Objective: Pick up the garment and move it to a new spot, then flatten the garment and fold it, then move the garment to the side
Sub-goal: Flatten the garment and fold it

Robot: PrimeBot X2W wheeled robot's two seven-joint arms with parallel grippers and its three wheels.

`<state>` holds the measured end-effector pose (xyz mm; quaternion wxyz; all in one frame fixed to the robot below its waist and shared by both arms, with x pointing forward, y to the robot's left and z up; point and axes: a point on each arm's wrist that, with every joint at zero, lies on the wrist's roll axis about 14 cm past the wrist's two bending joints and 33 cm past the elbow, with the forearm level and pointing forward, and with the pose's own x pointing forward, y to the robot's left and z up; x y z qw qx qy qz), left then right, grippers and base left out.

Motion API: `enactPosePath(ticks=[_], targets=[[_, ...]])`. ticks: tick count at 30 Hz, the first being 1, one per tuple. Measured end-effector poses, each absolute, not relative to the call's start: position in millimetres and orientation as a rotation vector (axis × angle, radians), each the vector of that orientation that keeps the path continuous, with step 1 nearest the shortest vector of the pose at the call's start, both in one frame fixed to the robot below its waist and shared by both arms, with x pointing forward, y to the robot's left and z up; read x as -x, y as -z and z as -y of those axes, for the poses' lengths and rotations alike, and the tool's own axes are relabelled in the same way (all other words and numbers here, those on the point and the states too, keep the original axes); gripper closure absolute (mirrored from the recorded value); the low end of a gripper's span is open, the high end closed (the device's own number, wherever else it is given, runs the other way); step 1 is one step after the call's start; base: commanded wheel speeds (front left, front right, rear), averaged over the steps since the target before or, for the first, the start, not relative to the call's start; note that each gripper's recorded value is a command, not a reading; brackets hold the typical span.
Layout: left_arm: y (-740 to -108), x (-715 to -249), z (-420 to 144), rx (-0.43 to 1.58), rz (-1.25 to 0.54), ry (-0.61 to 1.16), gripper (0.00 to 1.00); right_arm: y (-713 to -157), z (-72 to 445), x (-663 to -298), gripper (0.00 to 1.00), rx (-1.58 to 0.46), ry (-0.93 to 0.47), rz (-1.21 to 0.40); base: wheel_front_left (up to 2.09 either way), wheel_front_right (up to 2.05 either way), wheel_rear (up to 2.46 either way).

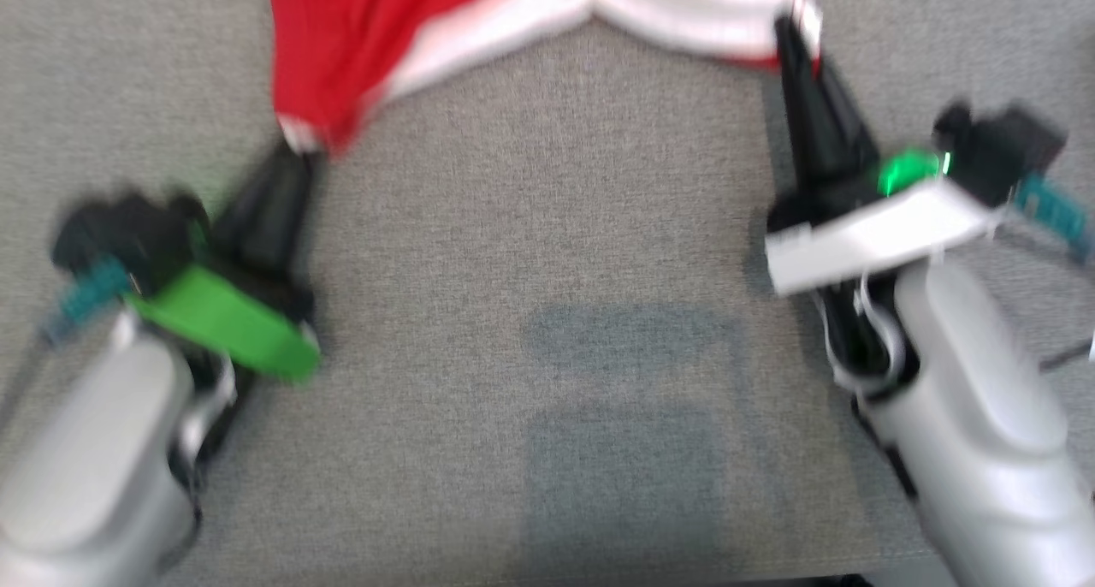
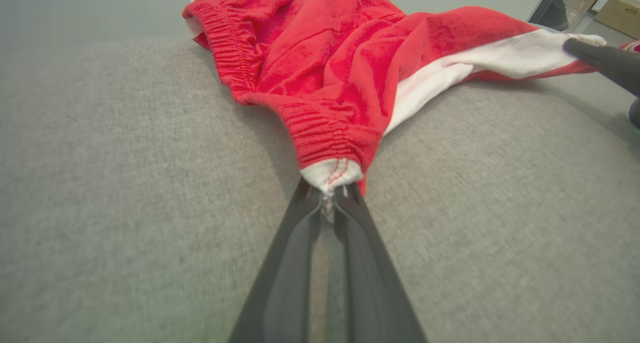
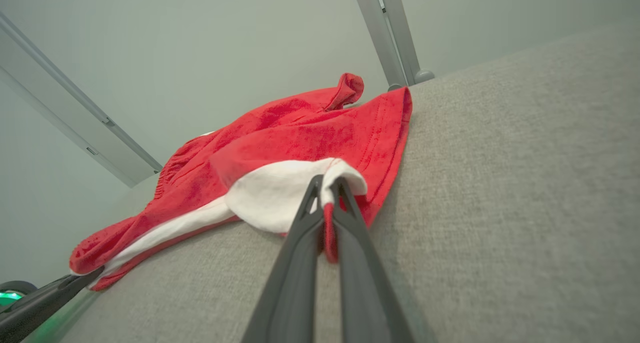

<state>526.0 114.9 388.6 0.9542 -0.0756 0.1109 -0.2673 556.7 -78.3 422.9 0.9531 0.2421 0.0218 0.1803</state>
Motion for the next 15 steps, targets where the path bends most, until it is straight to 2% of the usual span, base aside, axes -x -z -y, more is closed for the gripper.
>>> enactPosePath(ticks=[6, 15], targets=[[-364.9, -422.5, -114.8, 0.228, -0.395, 0.466, 1.00, -398.5, 99.8, -471.8, 1.00, -0.468, -0.321, -0.203, 0.00, 0.00, 0.00], [-370.5, -331.2, -113.9, 0.357, -0.475, 0.324, 1.00, -386.3, 128.7, -375.0, 1.00, -0.466, -0.263, -0.351, 0.00, 0.00, 0.00]])
